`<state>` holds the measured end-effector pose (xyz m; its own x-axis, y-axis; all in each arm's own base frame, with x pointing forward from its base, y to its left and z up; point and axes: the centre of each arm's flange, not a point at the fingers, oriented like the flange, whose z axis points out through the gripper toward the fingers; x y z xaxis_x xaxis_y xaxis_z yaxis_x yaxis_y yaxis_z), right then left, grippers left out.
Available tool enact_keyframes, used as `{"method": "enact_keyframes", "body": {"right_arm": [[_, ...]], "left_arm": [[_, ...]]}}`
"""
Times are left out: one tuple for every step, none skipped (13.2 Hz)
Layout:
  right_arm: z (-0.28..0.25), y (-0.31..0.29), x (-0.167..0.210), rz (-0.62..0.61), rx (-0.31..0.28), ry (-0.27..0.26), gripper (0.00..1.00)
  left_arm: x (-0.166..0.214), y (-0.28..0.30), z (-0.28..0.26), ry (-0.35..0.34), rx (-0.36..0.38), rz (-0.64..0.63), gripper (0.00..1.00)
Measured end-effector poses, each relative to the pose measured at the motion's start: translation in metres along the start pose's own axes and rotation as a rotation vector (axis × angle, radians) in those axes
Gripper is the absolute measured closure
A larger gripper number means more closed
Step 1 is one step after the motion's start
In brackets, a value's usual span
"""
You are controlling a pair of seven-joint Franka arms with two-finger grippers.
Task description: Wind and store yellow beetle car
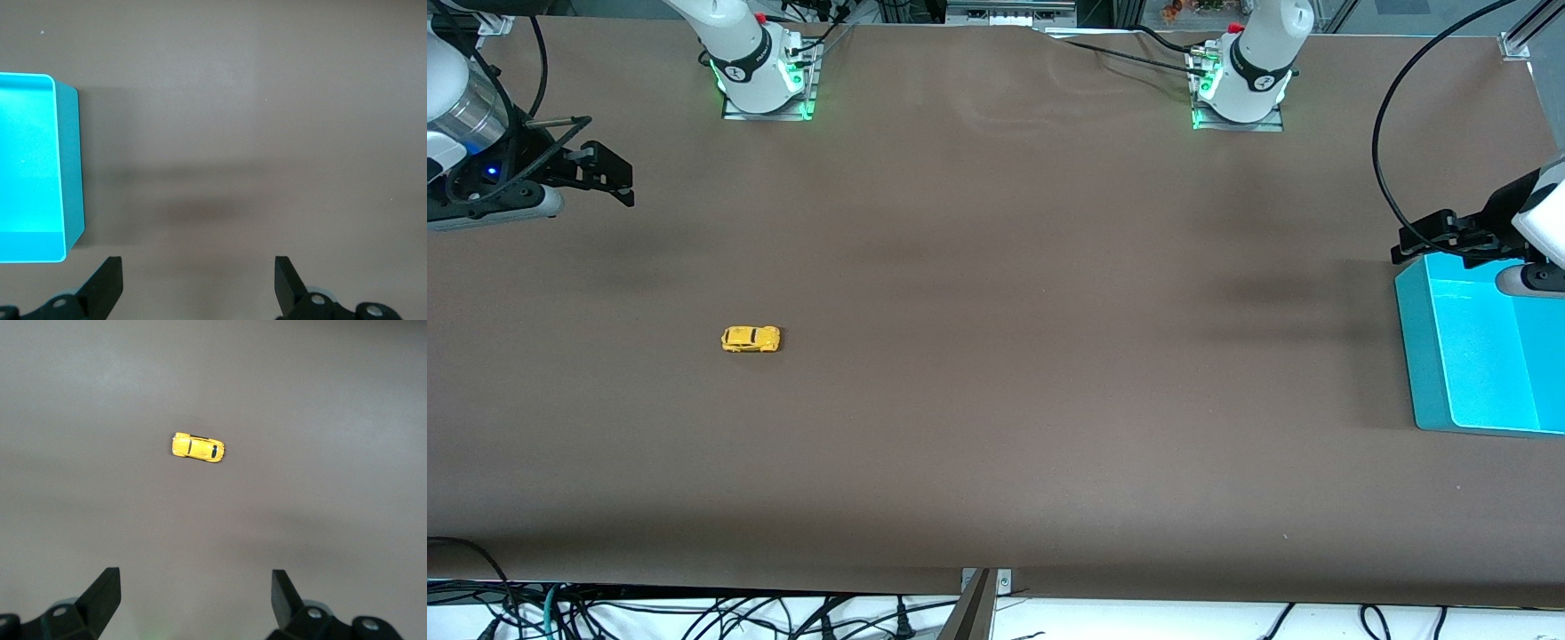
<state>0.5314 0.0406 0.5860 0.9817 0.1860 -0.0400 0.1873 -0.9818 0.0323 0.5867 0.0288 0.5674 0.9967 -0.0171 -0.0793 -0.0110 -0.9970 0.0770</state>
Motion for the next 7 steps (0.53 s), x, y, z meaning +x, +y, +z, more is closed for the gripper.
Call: {"method": "enact_keyframes", "body": {"right_arm": [[-0.0004,0.0000,-0.0008,0.003,0.000,-0.002,0.00],[-0.0008,-0.0001,-0.0016,0.004,0.000,-0.005,0.00],[-0.0005,-0.0002,-0.0020,0.003,0.001,-0.008,0.00],[0.0004,-0.0004,-0.0023,0.003,0.001,-0.012,0.00],[0.0012,-0.0004,-0.0026,0.002,0.002,-0.015,0.00],[0.0012,-0.0004,-0.0026,-0.001,0.001,-0.015,0.00],[0.0012,-0.0003,-0.0026,-0.011,0.001,-0.015,0.00]], "left_arm": [[0.0000,0.0000,0.0000,0.000,0.000,0.000,0.00],[0.0000,0.0000,0.0000,0.000,0.000,0.000,0.00],[0.0000,0.0000,0.0000,0.000,0.000,0.000,0.00],[0.0000,0.0000,0.0000,0.000,0.000,0.000,0.00],[0.0000,0.0000,0.0000,0.000,0.000,0.000,0.00],[0.0000,0.0000,0.0000,0.000,0.000,0.000,0.00],[0.0000,0.0000,0.0000,0.000,0.000,0.000,0.00]]}}
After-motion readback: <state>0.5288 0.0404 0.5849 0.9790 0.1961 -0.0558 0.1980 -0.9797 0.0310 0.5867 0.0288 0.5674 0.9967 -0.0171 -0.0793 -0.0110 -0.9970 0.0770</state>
